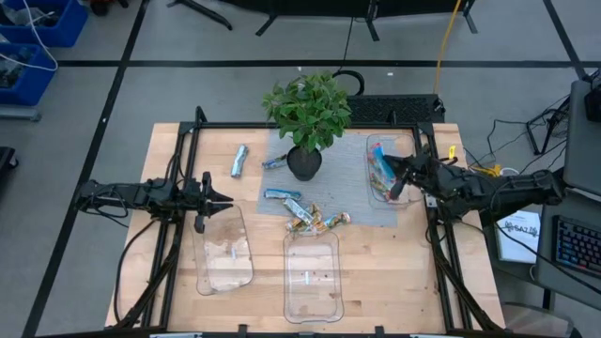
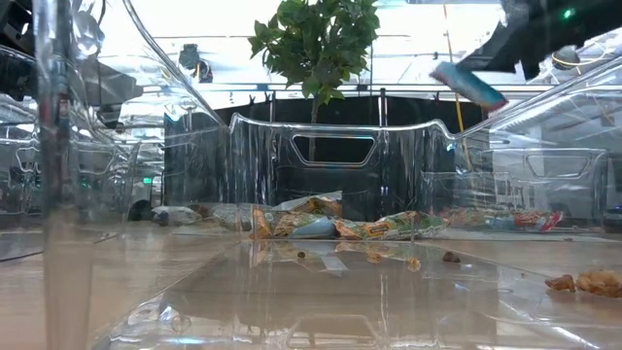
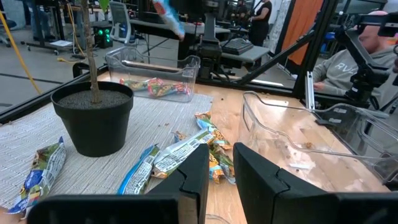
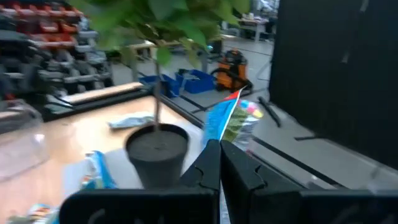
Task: Pick and place Granola Bars by type
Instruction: Put the red granola bar into the right transparent bin
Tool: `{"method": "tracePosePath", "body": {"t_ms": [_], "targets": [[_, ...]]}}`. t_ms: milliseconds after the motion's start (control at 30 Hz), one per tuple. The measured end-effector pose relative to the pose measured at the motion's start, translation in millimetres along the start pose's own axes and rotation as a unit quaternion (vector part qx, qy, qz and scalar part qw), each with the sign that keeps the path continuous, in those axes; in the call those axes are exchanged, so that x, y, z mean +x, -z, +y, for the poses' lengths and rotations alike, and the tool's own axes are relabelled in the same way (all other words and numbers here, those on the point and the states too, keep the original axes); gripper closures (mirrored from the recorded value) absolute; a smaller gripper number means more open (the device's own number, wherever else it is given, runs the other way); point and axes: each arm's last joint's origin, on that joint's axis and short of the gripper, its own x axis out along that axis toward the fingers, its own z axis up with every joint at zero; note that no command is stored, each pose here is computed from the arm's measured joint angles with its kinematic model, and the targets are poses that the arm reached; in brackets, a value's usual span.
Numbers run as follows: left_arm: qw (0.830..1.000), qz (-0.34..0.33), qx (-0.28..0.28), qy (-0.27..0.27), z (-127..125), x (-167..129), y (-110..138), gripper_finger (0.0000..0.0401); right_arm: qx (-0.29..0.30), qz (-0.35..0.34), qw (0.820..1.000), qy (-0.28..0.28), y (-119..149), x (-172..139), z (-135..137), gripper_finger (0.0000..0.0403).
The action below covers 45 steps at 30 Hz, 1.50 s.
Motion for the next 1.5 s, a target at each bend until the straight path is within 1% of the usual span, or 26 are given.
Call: {"method": "tracePosePath", "body": {"t_ms": [267,400,533,633,733,900,1033,1133,1233,1367,1500], "targets": [[1.0,0.0,0.0,0.0,0,0,0,0.0324,0.006,0.003,0.999,0.051,12,2,-15,0.0403],[1.0,0.0,0.0,0.0,0,0,0,0.0324,0.019,0.021,0.996,0.085,17,-1,-26,0.0403],[1.0,0.0,0.0,0.0,0,0,0,0.0324,0.032,0.071,0.991,0.111,29,-4,-35,0.0403],[1.0,0.0,0.0,0.0,0,0,0,0.0324,0.037,0.115,0.983,0.141,39,-6,-40,0.0403],[1.0,0.0,0.0,0.0,0,0,0,0.0324,0.052,0.141,0.976,0.156,45,-7,-45,0.0403],[1.0,0.0,0.0,0.0,0,0,0,0.0324,0.077,0.16,0.969,0.169,48,-5,-48,0.0403],[1.0,0.0,0.0,0.0,0,0,0,0.0324,0.078,0.173,0.965,0.181,53,0,-48,0.0403],[1.0,0.0,0.0,0.0,0,0,0,0.0324,0.073,0.189,0.961,0.19,65,6,-48,0.0403],[1.0,0.0,0.0,0.0,0,0,0,0.0324,0.079,0.201,0.959,0.185,81,13,-47,0.0403],[1.0,0.0,0.0,0.0,0,0,0,0.0324,0.09,0.2,0.959,0.18,96,19,-47,0.0403],[1.0,0.0,0.0,0.0,0,0,0,0.0324,0.094,0.193,0.96,0.18,105,20,-47,0.0403]]}}
